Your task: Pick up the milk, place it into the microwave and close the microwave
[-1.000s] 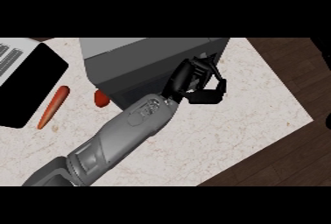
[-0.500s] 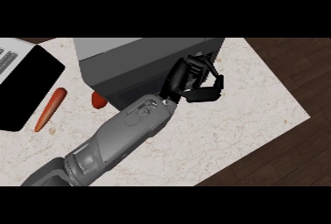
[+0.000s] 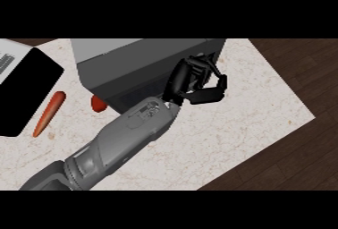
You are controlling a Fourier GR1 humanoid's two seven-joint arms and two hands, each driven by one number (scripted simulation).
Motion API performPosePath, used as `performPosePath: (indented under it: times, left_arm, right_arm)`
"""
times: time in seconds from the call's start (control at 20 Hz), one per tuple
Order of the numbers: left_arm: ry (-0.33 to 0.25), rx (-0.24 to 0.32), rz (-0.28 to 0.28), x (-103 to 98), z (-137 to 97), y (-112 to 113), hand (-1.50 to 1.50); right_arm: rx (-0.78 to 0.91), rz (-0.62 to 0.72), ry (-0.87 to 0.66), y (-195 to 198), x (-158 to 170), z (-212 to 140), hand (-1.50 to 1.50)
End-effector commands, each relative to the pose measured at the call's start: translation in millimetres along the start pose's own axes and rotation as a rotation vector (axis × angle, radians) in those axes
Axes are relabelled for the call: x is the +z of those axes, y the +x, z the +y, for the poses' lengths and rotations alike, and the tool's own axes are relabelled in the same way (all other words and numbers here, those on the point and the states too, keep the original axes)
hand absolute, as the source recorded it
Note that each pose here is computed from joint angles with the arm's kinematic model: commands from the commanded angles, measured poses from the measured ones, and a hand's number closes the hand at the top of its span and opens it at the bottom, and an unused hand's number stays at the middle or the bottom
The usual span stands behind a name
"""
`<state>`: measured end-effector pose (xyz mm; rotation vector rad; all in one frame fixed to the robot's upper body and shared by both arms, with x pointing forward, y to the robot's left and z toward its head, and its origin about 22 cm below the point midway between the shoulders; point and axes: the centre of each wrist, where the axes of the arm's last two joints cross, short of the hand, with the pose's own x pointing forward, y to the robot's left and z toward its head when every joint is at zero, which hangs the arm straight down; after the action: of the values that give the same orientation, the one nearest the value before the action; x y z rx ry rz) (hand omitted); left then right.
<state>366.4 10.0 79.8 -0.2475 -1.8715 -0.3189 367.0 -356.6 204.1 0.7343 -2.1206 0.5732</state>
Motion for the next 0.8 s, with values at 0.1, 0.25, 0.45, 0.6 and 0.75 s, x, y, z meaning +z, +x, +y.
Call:
performPosePath:
  times: [0.1, 0.25, 0.45, 0.6, 0.75]
  left_arm:
    - [-0.083, -0.027, -0.037, -11, -28, 14, 1.5]
    - [-0.071, -0.025, -0.04, -12, -28, 16, 1.5]
    - [-0.046, -0.022, -0.038, -12, -28, 16, 1.5]
    - [0.233, 0.004, 0.09, -12, -5, -2, 1.5]
    - [0.264, -0.014, 0.119, -12, 0, -10, 1.5]
  right_arm:
    - [-0.01, -0.018, 0.013, 6, -4, -5, -1.5]
    - [-0.012, -0.017, 0.01, 7, -6, -7, -1.5]
    - [-0.026, -0.026, 0.015, 8, -7, -8, -1.5]
    - [-0.018, -0.011, -0.009, 11, -1, -12, -1.5]
    - [-0.003, -0.036, -0.033, 22, 2, -19, -1.5]
